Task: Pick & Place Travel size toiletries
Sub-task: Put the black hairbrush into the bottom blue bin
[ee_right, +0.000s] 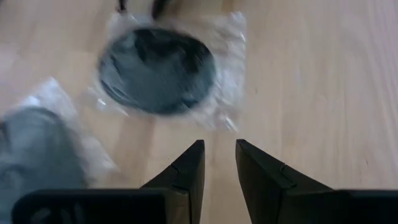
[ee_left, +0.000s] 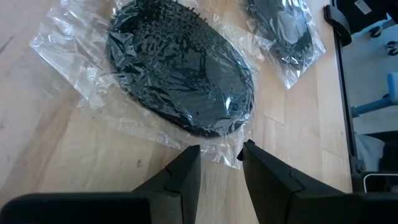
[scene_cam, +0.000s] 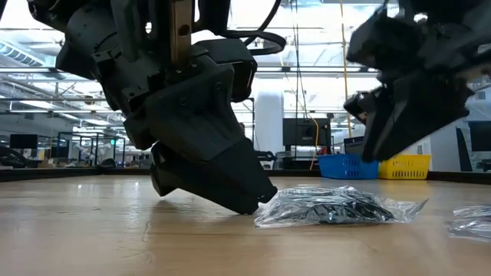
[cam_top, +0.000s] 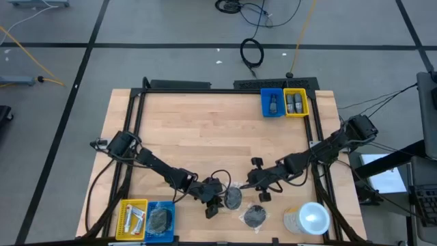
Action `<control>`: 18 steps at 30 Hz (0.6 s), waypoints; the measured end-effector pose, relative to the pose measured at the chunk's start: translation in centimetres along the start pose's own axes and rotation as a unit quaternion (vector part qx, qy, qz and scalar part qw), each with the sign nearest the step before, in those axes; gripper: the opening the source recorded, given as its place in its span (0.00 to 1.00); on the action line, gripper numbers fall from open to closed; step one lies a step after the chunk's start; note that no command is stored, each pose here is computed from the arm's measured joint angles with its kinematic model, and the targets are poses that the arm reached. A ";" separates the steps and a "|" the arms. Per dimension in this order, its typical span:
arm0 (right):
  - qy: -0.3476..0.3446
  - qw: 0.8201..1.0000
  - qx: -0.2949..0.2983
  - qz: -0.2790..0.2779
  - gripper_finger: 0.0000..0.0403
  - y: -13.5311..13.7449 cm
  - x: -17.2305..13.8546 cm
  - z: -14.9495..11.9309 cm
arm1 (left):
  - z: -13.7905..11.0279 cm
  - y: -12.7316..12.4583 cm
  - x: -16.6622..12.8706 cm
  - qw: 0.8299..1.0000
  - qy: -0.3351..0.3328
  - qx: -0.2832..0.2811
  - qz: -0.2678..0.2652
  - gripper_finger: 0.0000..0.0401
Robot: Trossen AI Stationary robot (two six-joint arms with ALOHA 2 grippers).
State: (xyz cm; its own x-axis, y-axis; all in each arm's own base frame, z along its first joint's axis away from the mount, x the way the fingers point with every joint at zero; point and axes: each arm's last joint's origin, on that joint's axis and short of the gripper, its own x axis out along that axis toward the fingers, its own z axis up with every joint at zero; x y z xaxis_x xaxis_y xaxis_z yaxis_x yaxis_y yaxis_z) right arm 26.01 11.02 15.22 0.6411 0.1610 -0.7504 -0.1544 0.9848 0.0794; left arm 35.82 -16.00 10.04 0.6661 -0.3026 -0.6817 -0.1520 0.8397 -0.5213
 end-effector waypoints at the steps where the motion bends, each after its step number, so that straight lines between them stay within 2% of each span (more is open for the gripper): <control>1: 0.005 1.000 0.004 -0.004 0.21 -0.2 0.1 -0.3 | 0.0 0.0 0.0 1.000 -0.003 0.002 -0.001 0.31; 4: 0.011 1.000 0.007 -0.009 0.21 -0.7 0.4 -1.4 | 0.1 -0.1 0.0 1.000 -0.007 0.003 -0.003 0.31; 7: -0.015 1.000 0.009 -0.017 0.21 -1.1 0.6 -2.0 | 0.1 0.0 0.0 1.000 -0.010 0.004 -0.001 0.31; 18: -0.009 0.998 -0.043 -0.053 0.21 -1.4 1.6 -3.5 | 0.3 0.2 0.0 0.999 -0.029 0.008 0.016 0.31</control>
State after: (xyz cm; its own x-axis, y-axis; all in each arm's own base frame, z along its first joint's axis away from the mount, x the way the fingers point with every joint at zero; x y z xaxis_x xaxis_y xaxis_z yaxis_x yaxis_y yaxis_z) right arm 24.61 9.71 11.55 0.6702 0.0574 -0.7400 -0.1484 0.9872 -0.0579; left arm 36.06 -15.69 10.09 0.7029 -0.2494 -0.6661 -0.1617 0.8560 -0.4911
